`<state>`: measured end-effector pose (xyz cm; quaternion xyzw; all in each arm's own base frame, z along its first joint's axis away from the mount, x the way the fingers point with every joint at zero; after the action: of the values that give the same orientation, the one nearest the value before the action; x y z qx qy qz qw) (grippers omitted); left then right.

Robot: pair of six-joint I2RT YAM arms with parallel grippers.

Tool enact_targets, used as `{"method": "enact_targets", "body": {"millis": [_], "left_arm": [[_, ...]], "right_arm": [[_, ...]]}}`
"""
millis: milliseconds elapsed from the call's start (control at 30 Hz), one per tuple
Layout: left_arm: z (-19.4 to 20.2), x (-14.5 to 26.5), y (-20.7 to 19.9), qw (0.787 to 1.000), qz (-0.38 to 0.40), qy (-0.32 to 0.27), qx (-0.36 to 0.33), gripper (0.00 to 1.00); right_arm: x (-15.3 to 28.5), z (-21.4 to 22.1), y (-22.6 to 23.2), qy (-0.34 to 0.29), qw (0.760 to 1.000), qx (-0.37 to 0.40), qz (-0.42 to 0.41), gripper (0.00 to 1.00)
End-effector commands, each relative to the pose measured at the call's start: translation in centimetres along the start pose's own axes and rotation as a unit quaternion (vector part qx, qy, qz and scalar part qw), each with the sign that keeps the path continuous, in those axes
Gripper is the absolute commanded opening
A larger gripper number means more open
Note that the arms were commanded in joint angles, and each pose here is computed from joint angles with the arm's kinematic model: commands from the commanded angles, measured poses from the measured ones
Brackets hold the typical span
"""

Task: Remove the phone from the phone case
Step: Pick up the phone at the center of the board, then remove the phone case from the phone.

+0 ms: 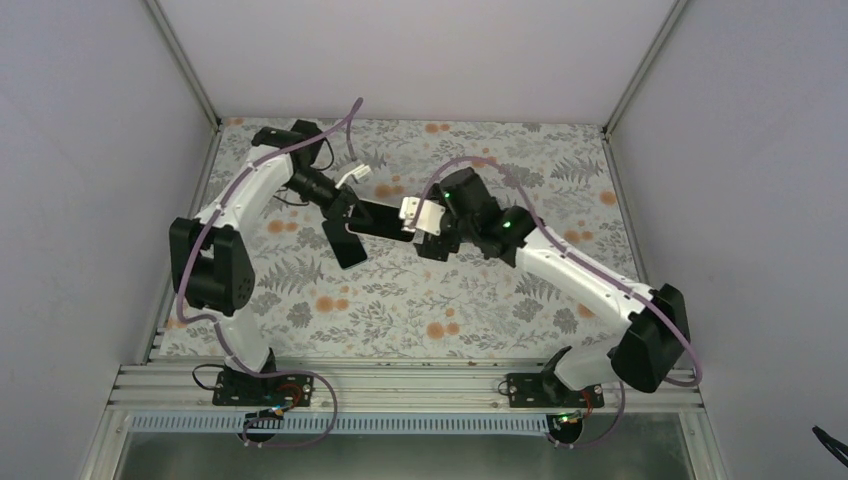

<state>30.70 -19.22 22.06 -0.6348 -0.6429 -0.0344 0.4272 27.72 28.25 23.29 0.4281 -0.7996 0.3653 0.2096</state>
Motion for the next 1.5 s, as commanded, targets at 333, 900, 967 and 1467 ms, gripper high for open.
{"method": "enact_targets", "body": {"millis": [333, 900, 967, 1467], "left_arm": [[0.3, 1.2, -7.0, 0.942, -0.18, 0.14, -0.245, 0.02], [0.5, -1.2, -10.8, 0.935, -0.147, 0.153, -0.283, 0.02], [0.4, -1.3, -10.9, 0.936, -0.144, 0.152, -0.285, 0.02], [0.3, -1.9, -11.6, 0.936, -0.125, 0.155, -0.29, 0.02]], "right_arm": [[3.5, 4.7, 4.1, 0.06, 0.958, -0.042, -0.276, 0.99], [-0.9, 4.8, 4.7, 0.066, 0.929, -0.071, -0.357, 0.93], [-1.1, 4.8, 4.5, 0.065, 0.928, -0.073, -0.36, 0.92], [-2.6, 4.9, 3.1, 0.064, 0.929, -0.077, -0.357, 0.91]]}}
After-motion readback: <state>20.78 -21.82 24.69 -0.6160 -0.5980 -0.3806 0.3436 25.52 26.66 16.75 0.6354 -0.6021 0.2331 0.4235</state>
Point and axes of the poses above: each gripper's point midway between its finger pads, its own x axis back along the fingers, its own y axis along the line the jaws close on, z = x × y, the point moved 3 cm from there along x, back along the fingers, and after that the axes turned 11 degrees about -x, right-handed, at the moved point
